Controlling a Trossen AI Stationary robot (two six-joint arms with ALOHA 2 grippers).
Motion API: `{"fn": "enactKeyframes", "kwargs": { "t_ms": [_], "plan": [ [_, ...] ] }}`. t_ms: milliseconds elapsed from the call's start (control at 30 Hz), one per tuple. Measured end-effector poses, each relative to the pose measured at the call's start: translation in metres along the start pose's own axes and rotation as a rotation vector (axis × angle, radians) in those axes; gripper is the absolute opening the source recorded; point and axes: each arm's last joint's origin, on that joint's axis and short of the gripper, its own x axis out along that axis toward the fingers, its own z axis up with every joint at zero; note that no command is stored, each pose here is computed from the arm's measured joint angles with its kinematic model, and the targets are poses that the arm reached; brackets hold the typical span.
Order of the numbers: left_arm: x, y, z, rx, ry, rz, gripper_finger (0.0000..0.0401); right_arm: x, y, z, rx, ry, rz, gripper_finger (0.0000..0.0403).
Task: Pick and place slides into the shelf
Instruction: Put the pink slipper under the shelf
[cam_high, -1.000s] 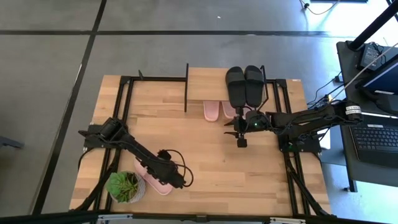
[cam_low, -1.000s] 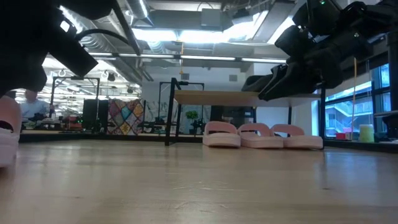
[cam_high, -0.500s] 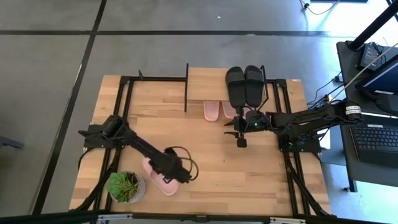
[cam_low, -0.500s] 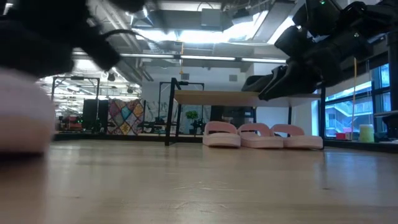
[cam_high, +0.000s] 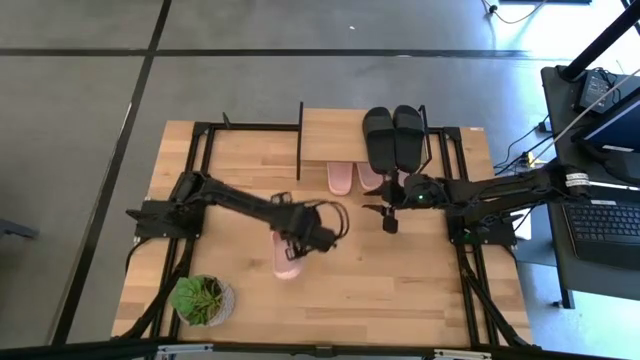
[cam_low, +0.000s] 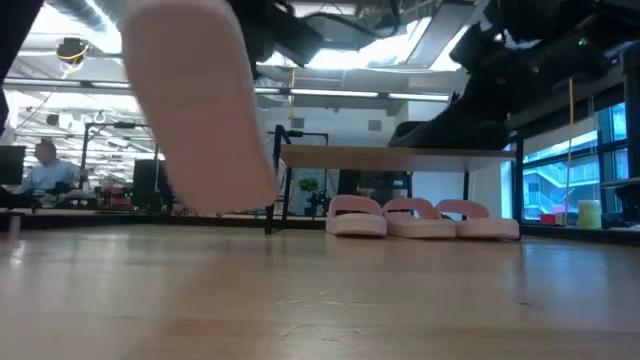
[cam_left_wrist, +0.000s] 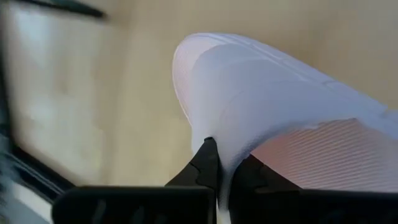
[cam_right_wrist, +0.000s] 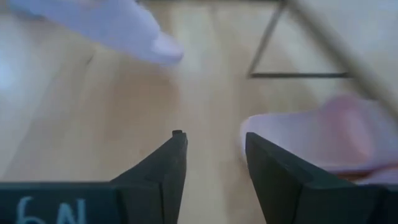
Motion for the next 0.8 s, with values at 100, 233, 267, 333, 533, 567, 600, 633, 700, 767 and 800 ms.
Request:
{"fn": "enactKeyframes", "kwargs": {
  "t_ms": [100,233,267,333,533,567,600,633,700,767,800],
  "plan": [
    [0.007,0.018,0.016,0.042,-0.043,0.040,0.0003,-0.013,-0.004,0.006,0.033,-0.039,-0.078,0.0165],
    [0.015,0.038,0.035,0.079,-0.089,0.036,0.0002,-0.030,-0.007,0.011,0.065,-0.081,-0.142,0.0165],
    [0.017,0.041,0.040,0.089,-0.116,0.035,0.0002,-0.033,-0.008,0.012,0.067,-0.089,-0.151,0.0165],
    [0.019,0.045,0.050,0.091,-0.180,0.022,0.0002,-0.039,-0.009,0.014,0.072,-0.109,-0.160,0.0165],
    [0.027,0.064,0.065,0.057,-0.220,0.042,0.0001,-0.048,-0.010,0.016,0.128,-0.140,-0.161,0.0165],
    [0.029,0.067,0.066,0.048,-0.212,0.047,0.0001,-0.048,-0.010,0.016,0.135,-0.140,-0.164,0.0165],
    [0.031,0.070,0.067,0.044,-0.201,0.050,0.0001,-0.048,-0.010,0.016,0.147,-0.141,-0.168,0.0165],
    [0.032,0.072,0.067,0.040,-0.194,0.053,0.0001,-0.048,-0.010,0.016,0.152,-0.139,-0.173,0.0165],
    [0.036,0.075,0.069,0.028,-0.196,0.055,0.0001,-0.048,-0.010,0.016,0.157,-0.139,-0.179,0.0165],
    [0.040,0.077,0.068,0.027,-0.180,0.057,0.0001,-0.048,-0.010,0.016,0.156,-0.139,-0.179,0.0165],
    [0.042,0.077,0.068,0.027,-0.179,0.057,0.0001,-0.048,-0.010,0.016,0.156,-0.139,-0.179,0.0165]
  ]
}}
